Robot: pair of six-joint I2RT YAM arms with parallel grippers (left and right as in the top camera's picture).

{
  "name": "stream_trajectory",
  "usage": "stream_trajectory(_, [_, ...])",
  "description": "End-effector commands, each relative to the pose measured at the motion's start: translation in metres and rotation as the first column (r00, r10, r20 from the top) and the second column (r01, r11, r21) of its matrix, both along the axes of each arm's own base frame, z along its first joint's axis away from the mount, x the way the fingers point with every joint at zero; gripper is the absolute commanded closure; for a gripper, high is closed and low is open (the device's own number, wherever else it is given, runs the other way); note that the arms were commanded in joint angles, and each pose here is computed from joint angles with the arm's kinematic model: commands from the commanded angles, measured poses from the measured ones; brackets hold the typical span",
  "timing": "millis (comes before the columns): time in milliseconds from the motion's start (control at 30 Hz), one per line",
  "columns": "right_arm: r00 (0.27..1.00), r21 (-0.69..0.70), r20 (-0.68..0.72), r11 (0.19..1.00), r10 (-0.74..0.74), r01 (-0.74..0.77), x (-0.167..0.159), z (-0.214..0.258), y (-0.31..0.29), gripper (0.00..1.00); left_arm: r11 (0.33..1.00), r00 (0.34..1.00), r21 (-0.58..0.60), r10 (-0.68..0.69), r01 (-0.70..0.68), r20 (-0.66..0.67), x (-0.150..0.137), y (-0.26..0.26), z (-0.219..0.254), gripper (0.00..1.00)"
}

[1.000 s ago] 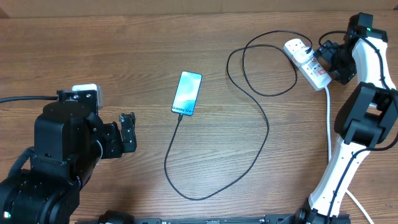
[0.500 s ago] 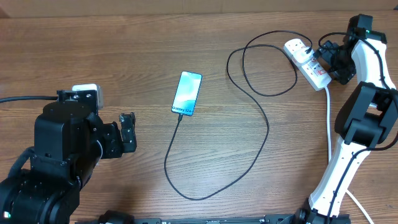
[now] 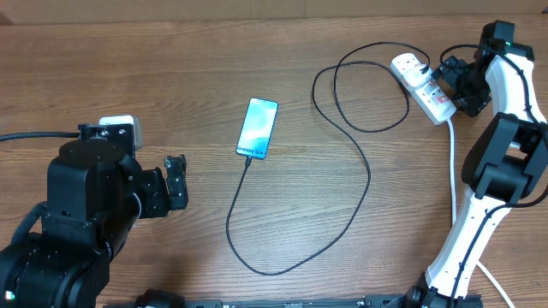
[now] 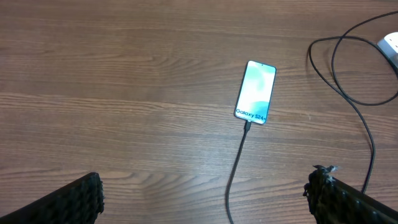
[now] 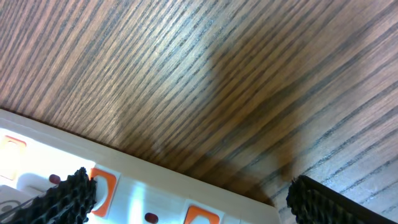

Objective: Plug charger to phone and switch on socket

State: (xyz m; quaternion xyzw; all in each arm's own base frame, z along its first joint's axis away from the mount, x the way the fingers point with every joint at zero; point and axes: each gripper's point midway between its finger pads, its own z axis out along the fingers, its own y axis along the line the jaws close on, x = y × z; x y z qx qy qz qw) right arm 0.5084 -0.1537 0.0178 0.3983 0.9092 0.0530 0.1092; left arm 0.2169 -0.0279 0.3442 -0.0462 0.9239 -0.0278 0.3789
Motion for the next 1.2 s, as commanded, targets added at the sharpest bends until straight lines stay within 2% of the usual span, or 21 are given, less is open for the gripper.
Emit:
stream_trajectory(0, [0.997, 0.036, -0.062, 0.999, 0.038, -0.036, -0.014, -0.014, 0.012, 0.0, 1.0, 1.0, 0.001, 0.02, -0.02, 0.009, 0.0, 0.002, 0.002, 0.01])
stream_trajectory(1167, [0.992, 0.049, -0.096, 0.996, 0.081, -0.076, -0.018, -0.005, 0.036, 0.0, 1.0, 1.0, 0.001, 0.02, -0.02, 0.009, 0.0, 0.002, 0.002, 0.01])
